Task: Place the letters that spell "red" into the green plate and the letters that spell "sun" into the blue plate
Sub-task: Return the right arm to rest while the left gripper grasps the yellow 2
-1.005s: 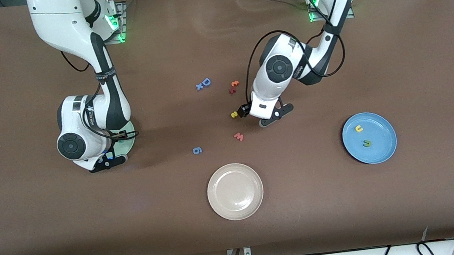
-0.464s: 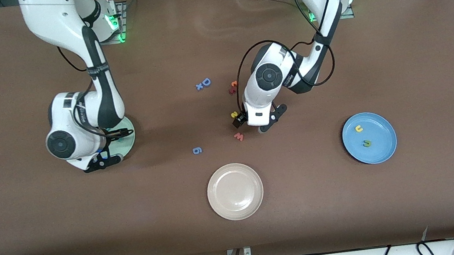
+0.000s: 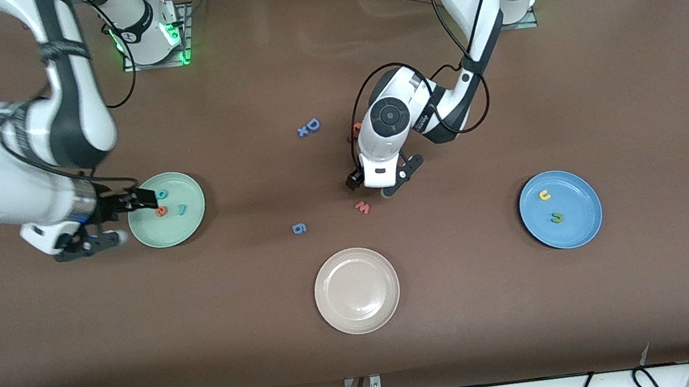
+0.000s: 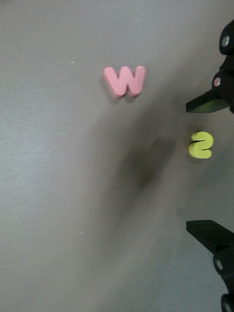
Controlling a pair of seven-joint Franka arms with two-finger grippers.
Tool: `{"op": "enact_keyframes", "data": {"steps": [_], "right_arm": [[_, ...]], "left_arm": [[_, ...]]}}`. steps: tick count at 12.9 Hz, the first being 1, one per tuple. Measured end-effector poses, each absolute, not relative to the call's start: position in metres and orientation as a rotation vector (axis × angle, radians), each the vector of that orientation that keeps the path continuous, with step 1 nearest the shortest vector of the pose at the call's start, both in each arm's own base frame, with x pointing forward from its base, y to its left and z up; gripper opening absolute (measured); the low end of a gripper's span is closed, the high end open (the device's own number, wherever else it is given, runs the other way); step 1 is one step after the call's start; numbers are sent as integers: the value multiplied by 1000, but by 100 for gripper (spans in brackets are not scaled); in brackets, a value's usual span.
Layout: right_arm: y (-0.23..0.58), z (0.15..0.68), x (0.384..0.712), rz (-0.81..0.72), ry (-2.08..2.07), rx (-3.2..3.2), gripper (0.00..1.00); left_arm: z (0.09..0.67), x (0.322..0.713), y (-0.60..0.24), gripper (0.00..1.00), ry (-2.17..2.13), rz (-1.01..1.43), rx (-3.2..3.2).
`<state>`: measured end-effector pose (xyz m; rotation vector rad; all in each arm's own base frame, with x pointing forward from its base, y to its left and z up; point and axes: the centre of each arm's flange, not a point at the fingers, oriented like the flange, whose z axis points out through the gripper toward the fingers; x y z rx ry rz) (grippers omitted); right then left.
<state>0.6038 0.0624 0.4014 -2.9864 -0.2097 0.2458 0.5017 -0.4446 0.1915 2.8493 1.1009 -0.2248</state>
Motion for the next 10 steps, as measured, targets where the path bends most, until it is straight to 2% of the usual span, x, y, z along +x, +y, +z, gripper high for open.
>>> {"op": "enact_keyframes", "data": {"steps": [5, 8, 10], "right_arm": [[63, 507, 600, 303, -228, -3050, 100], [74, 535, 602, 293, -222, -3064, 100], [72, 547, 606, 292, -263, -3084, 100]], "left_arm": [[189, 498, -465, 96, 1133, -219, 2829], [179, 498, -465, 90, 1115, -197, 2860], [174, 495, -466, 90, 1109, -197, 2871]]}}
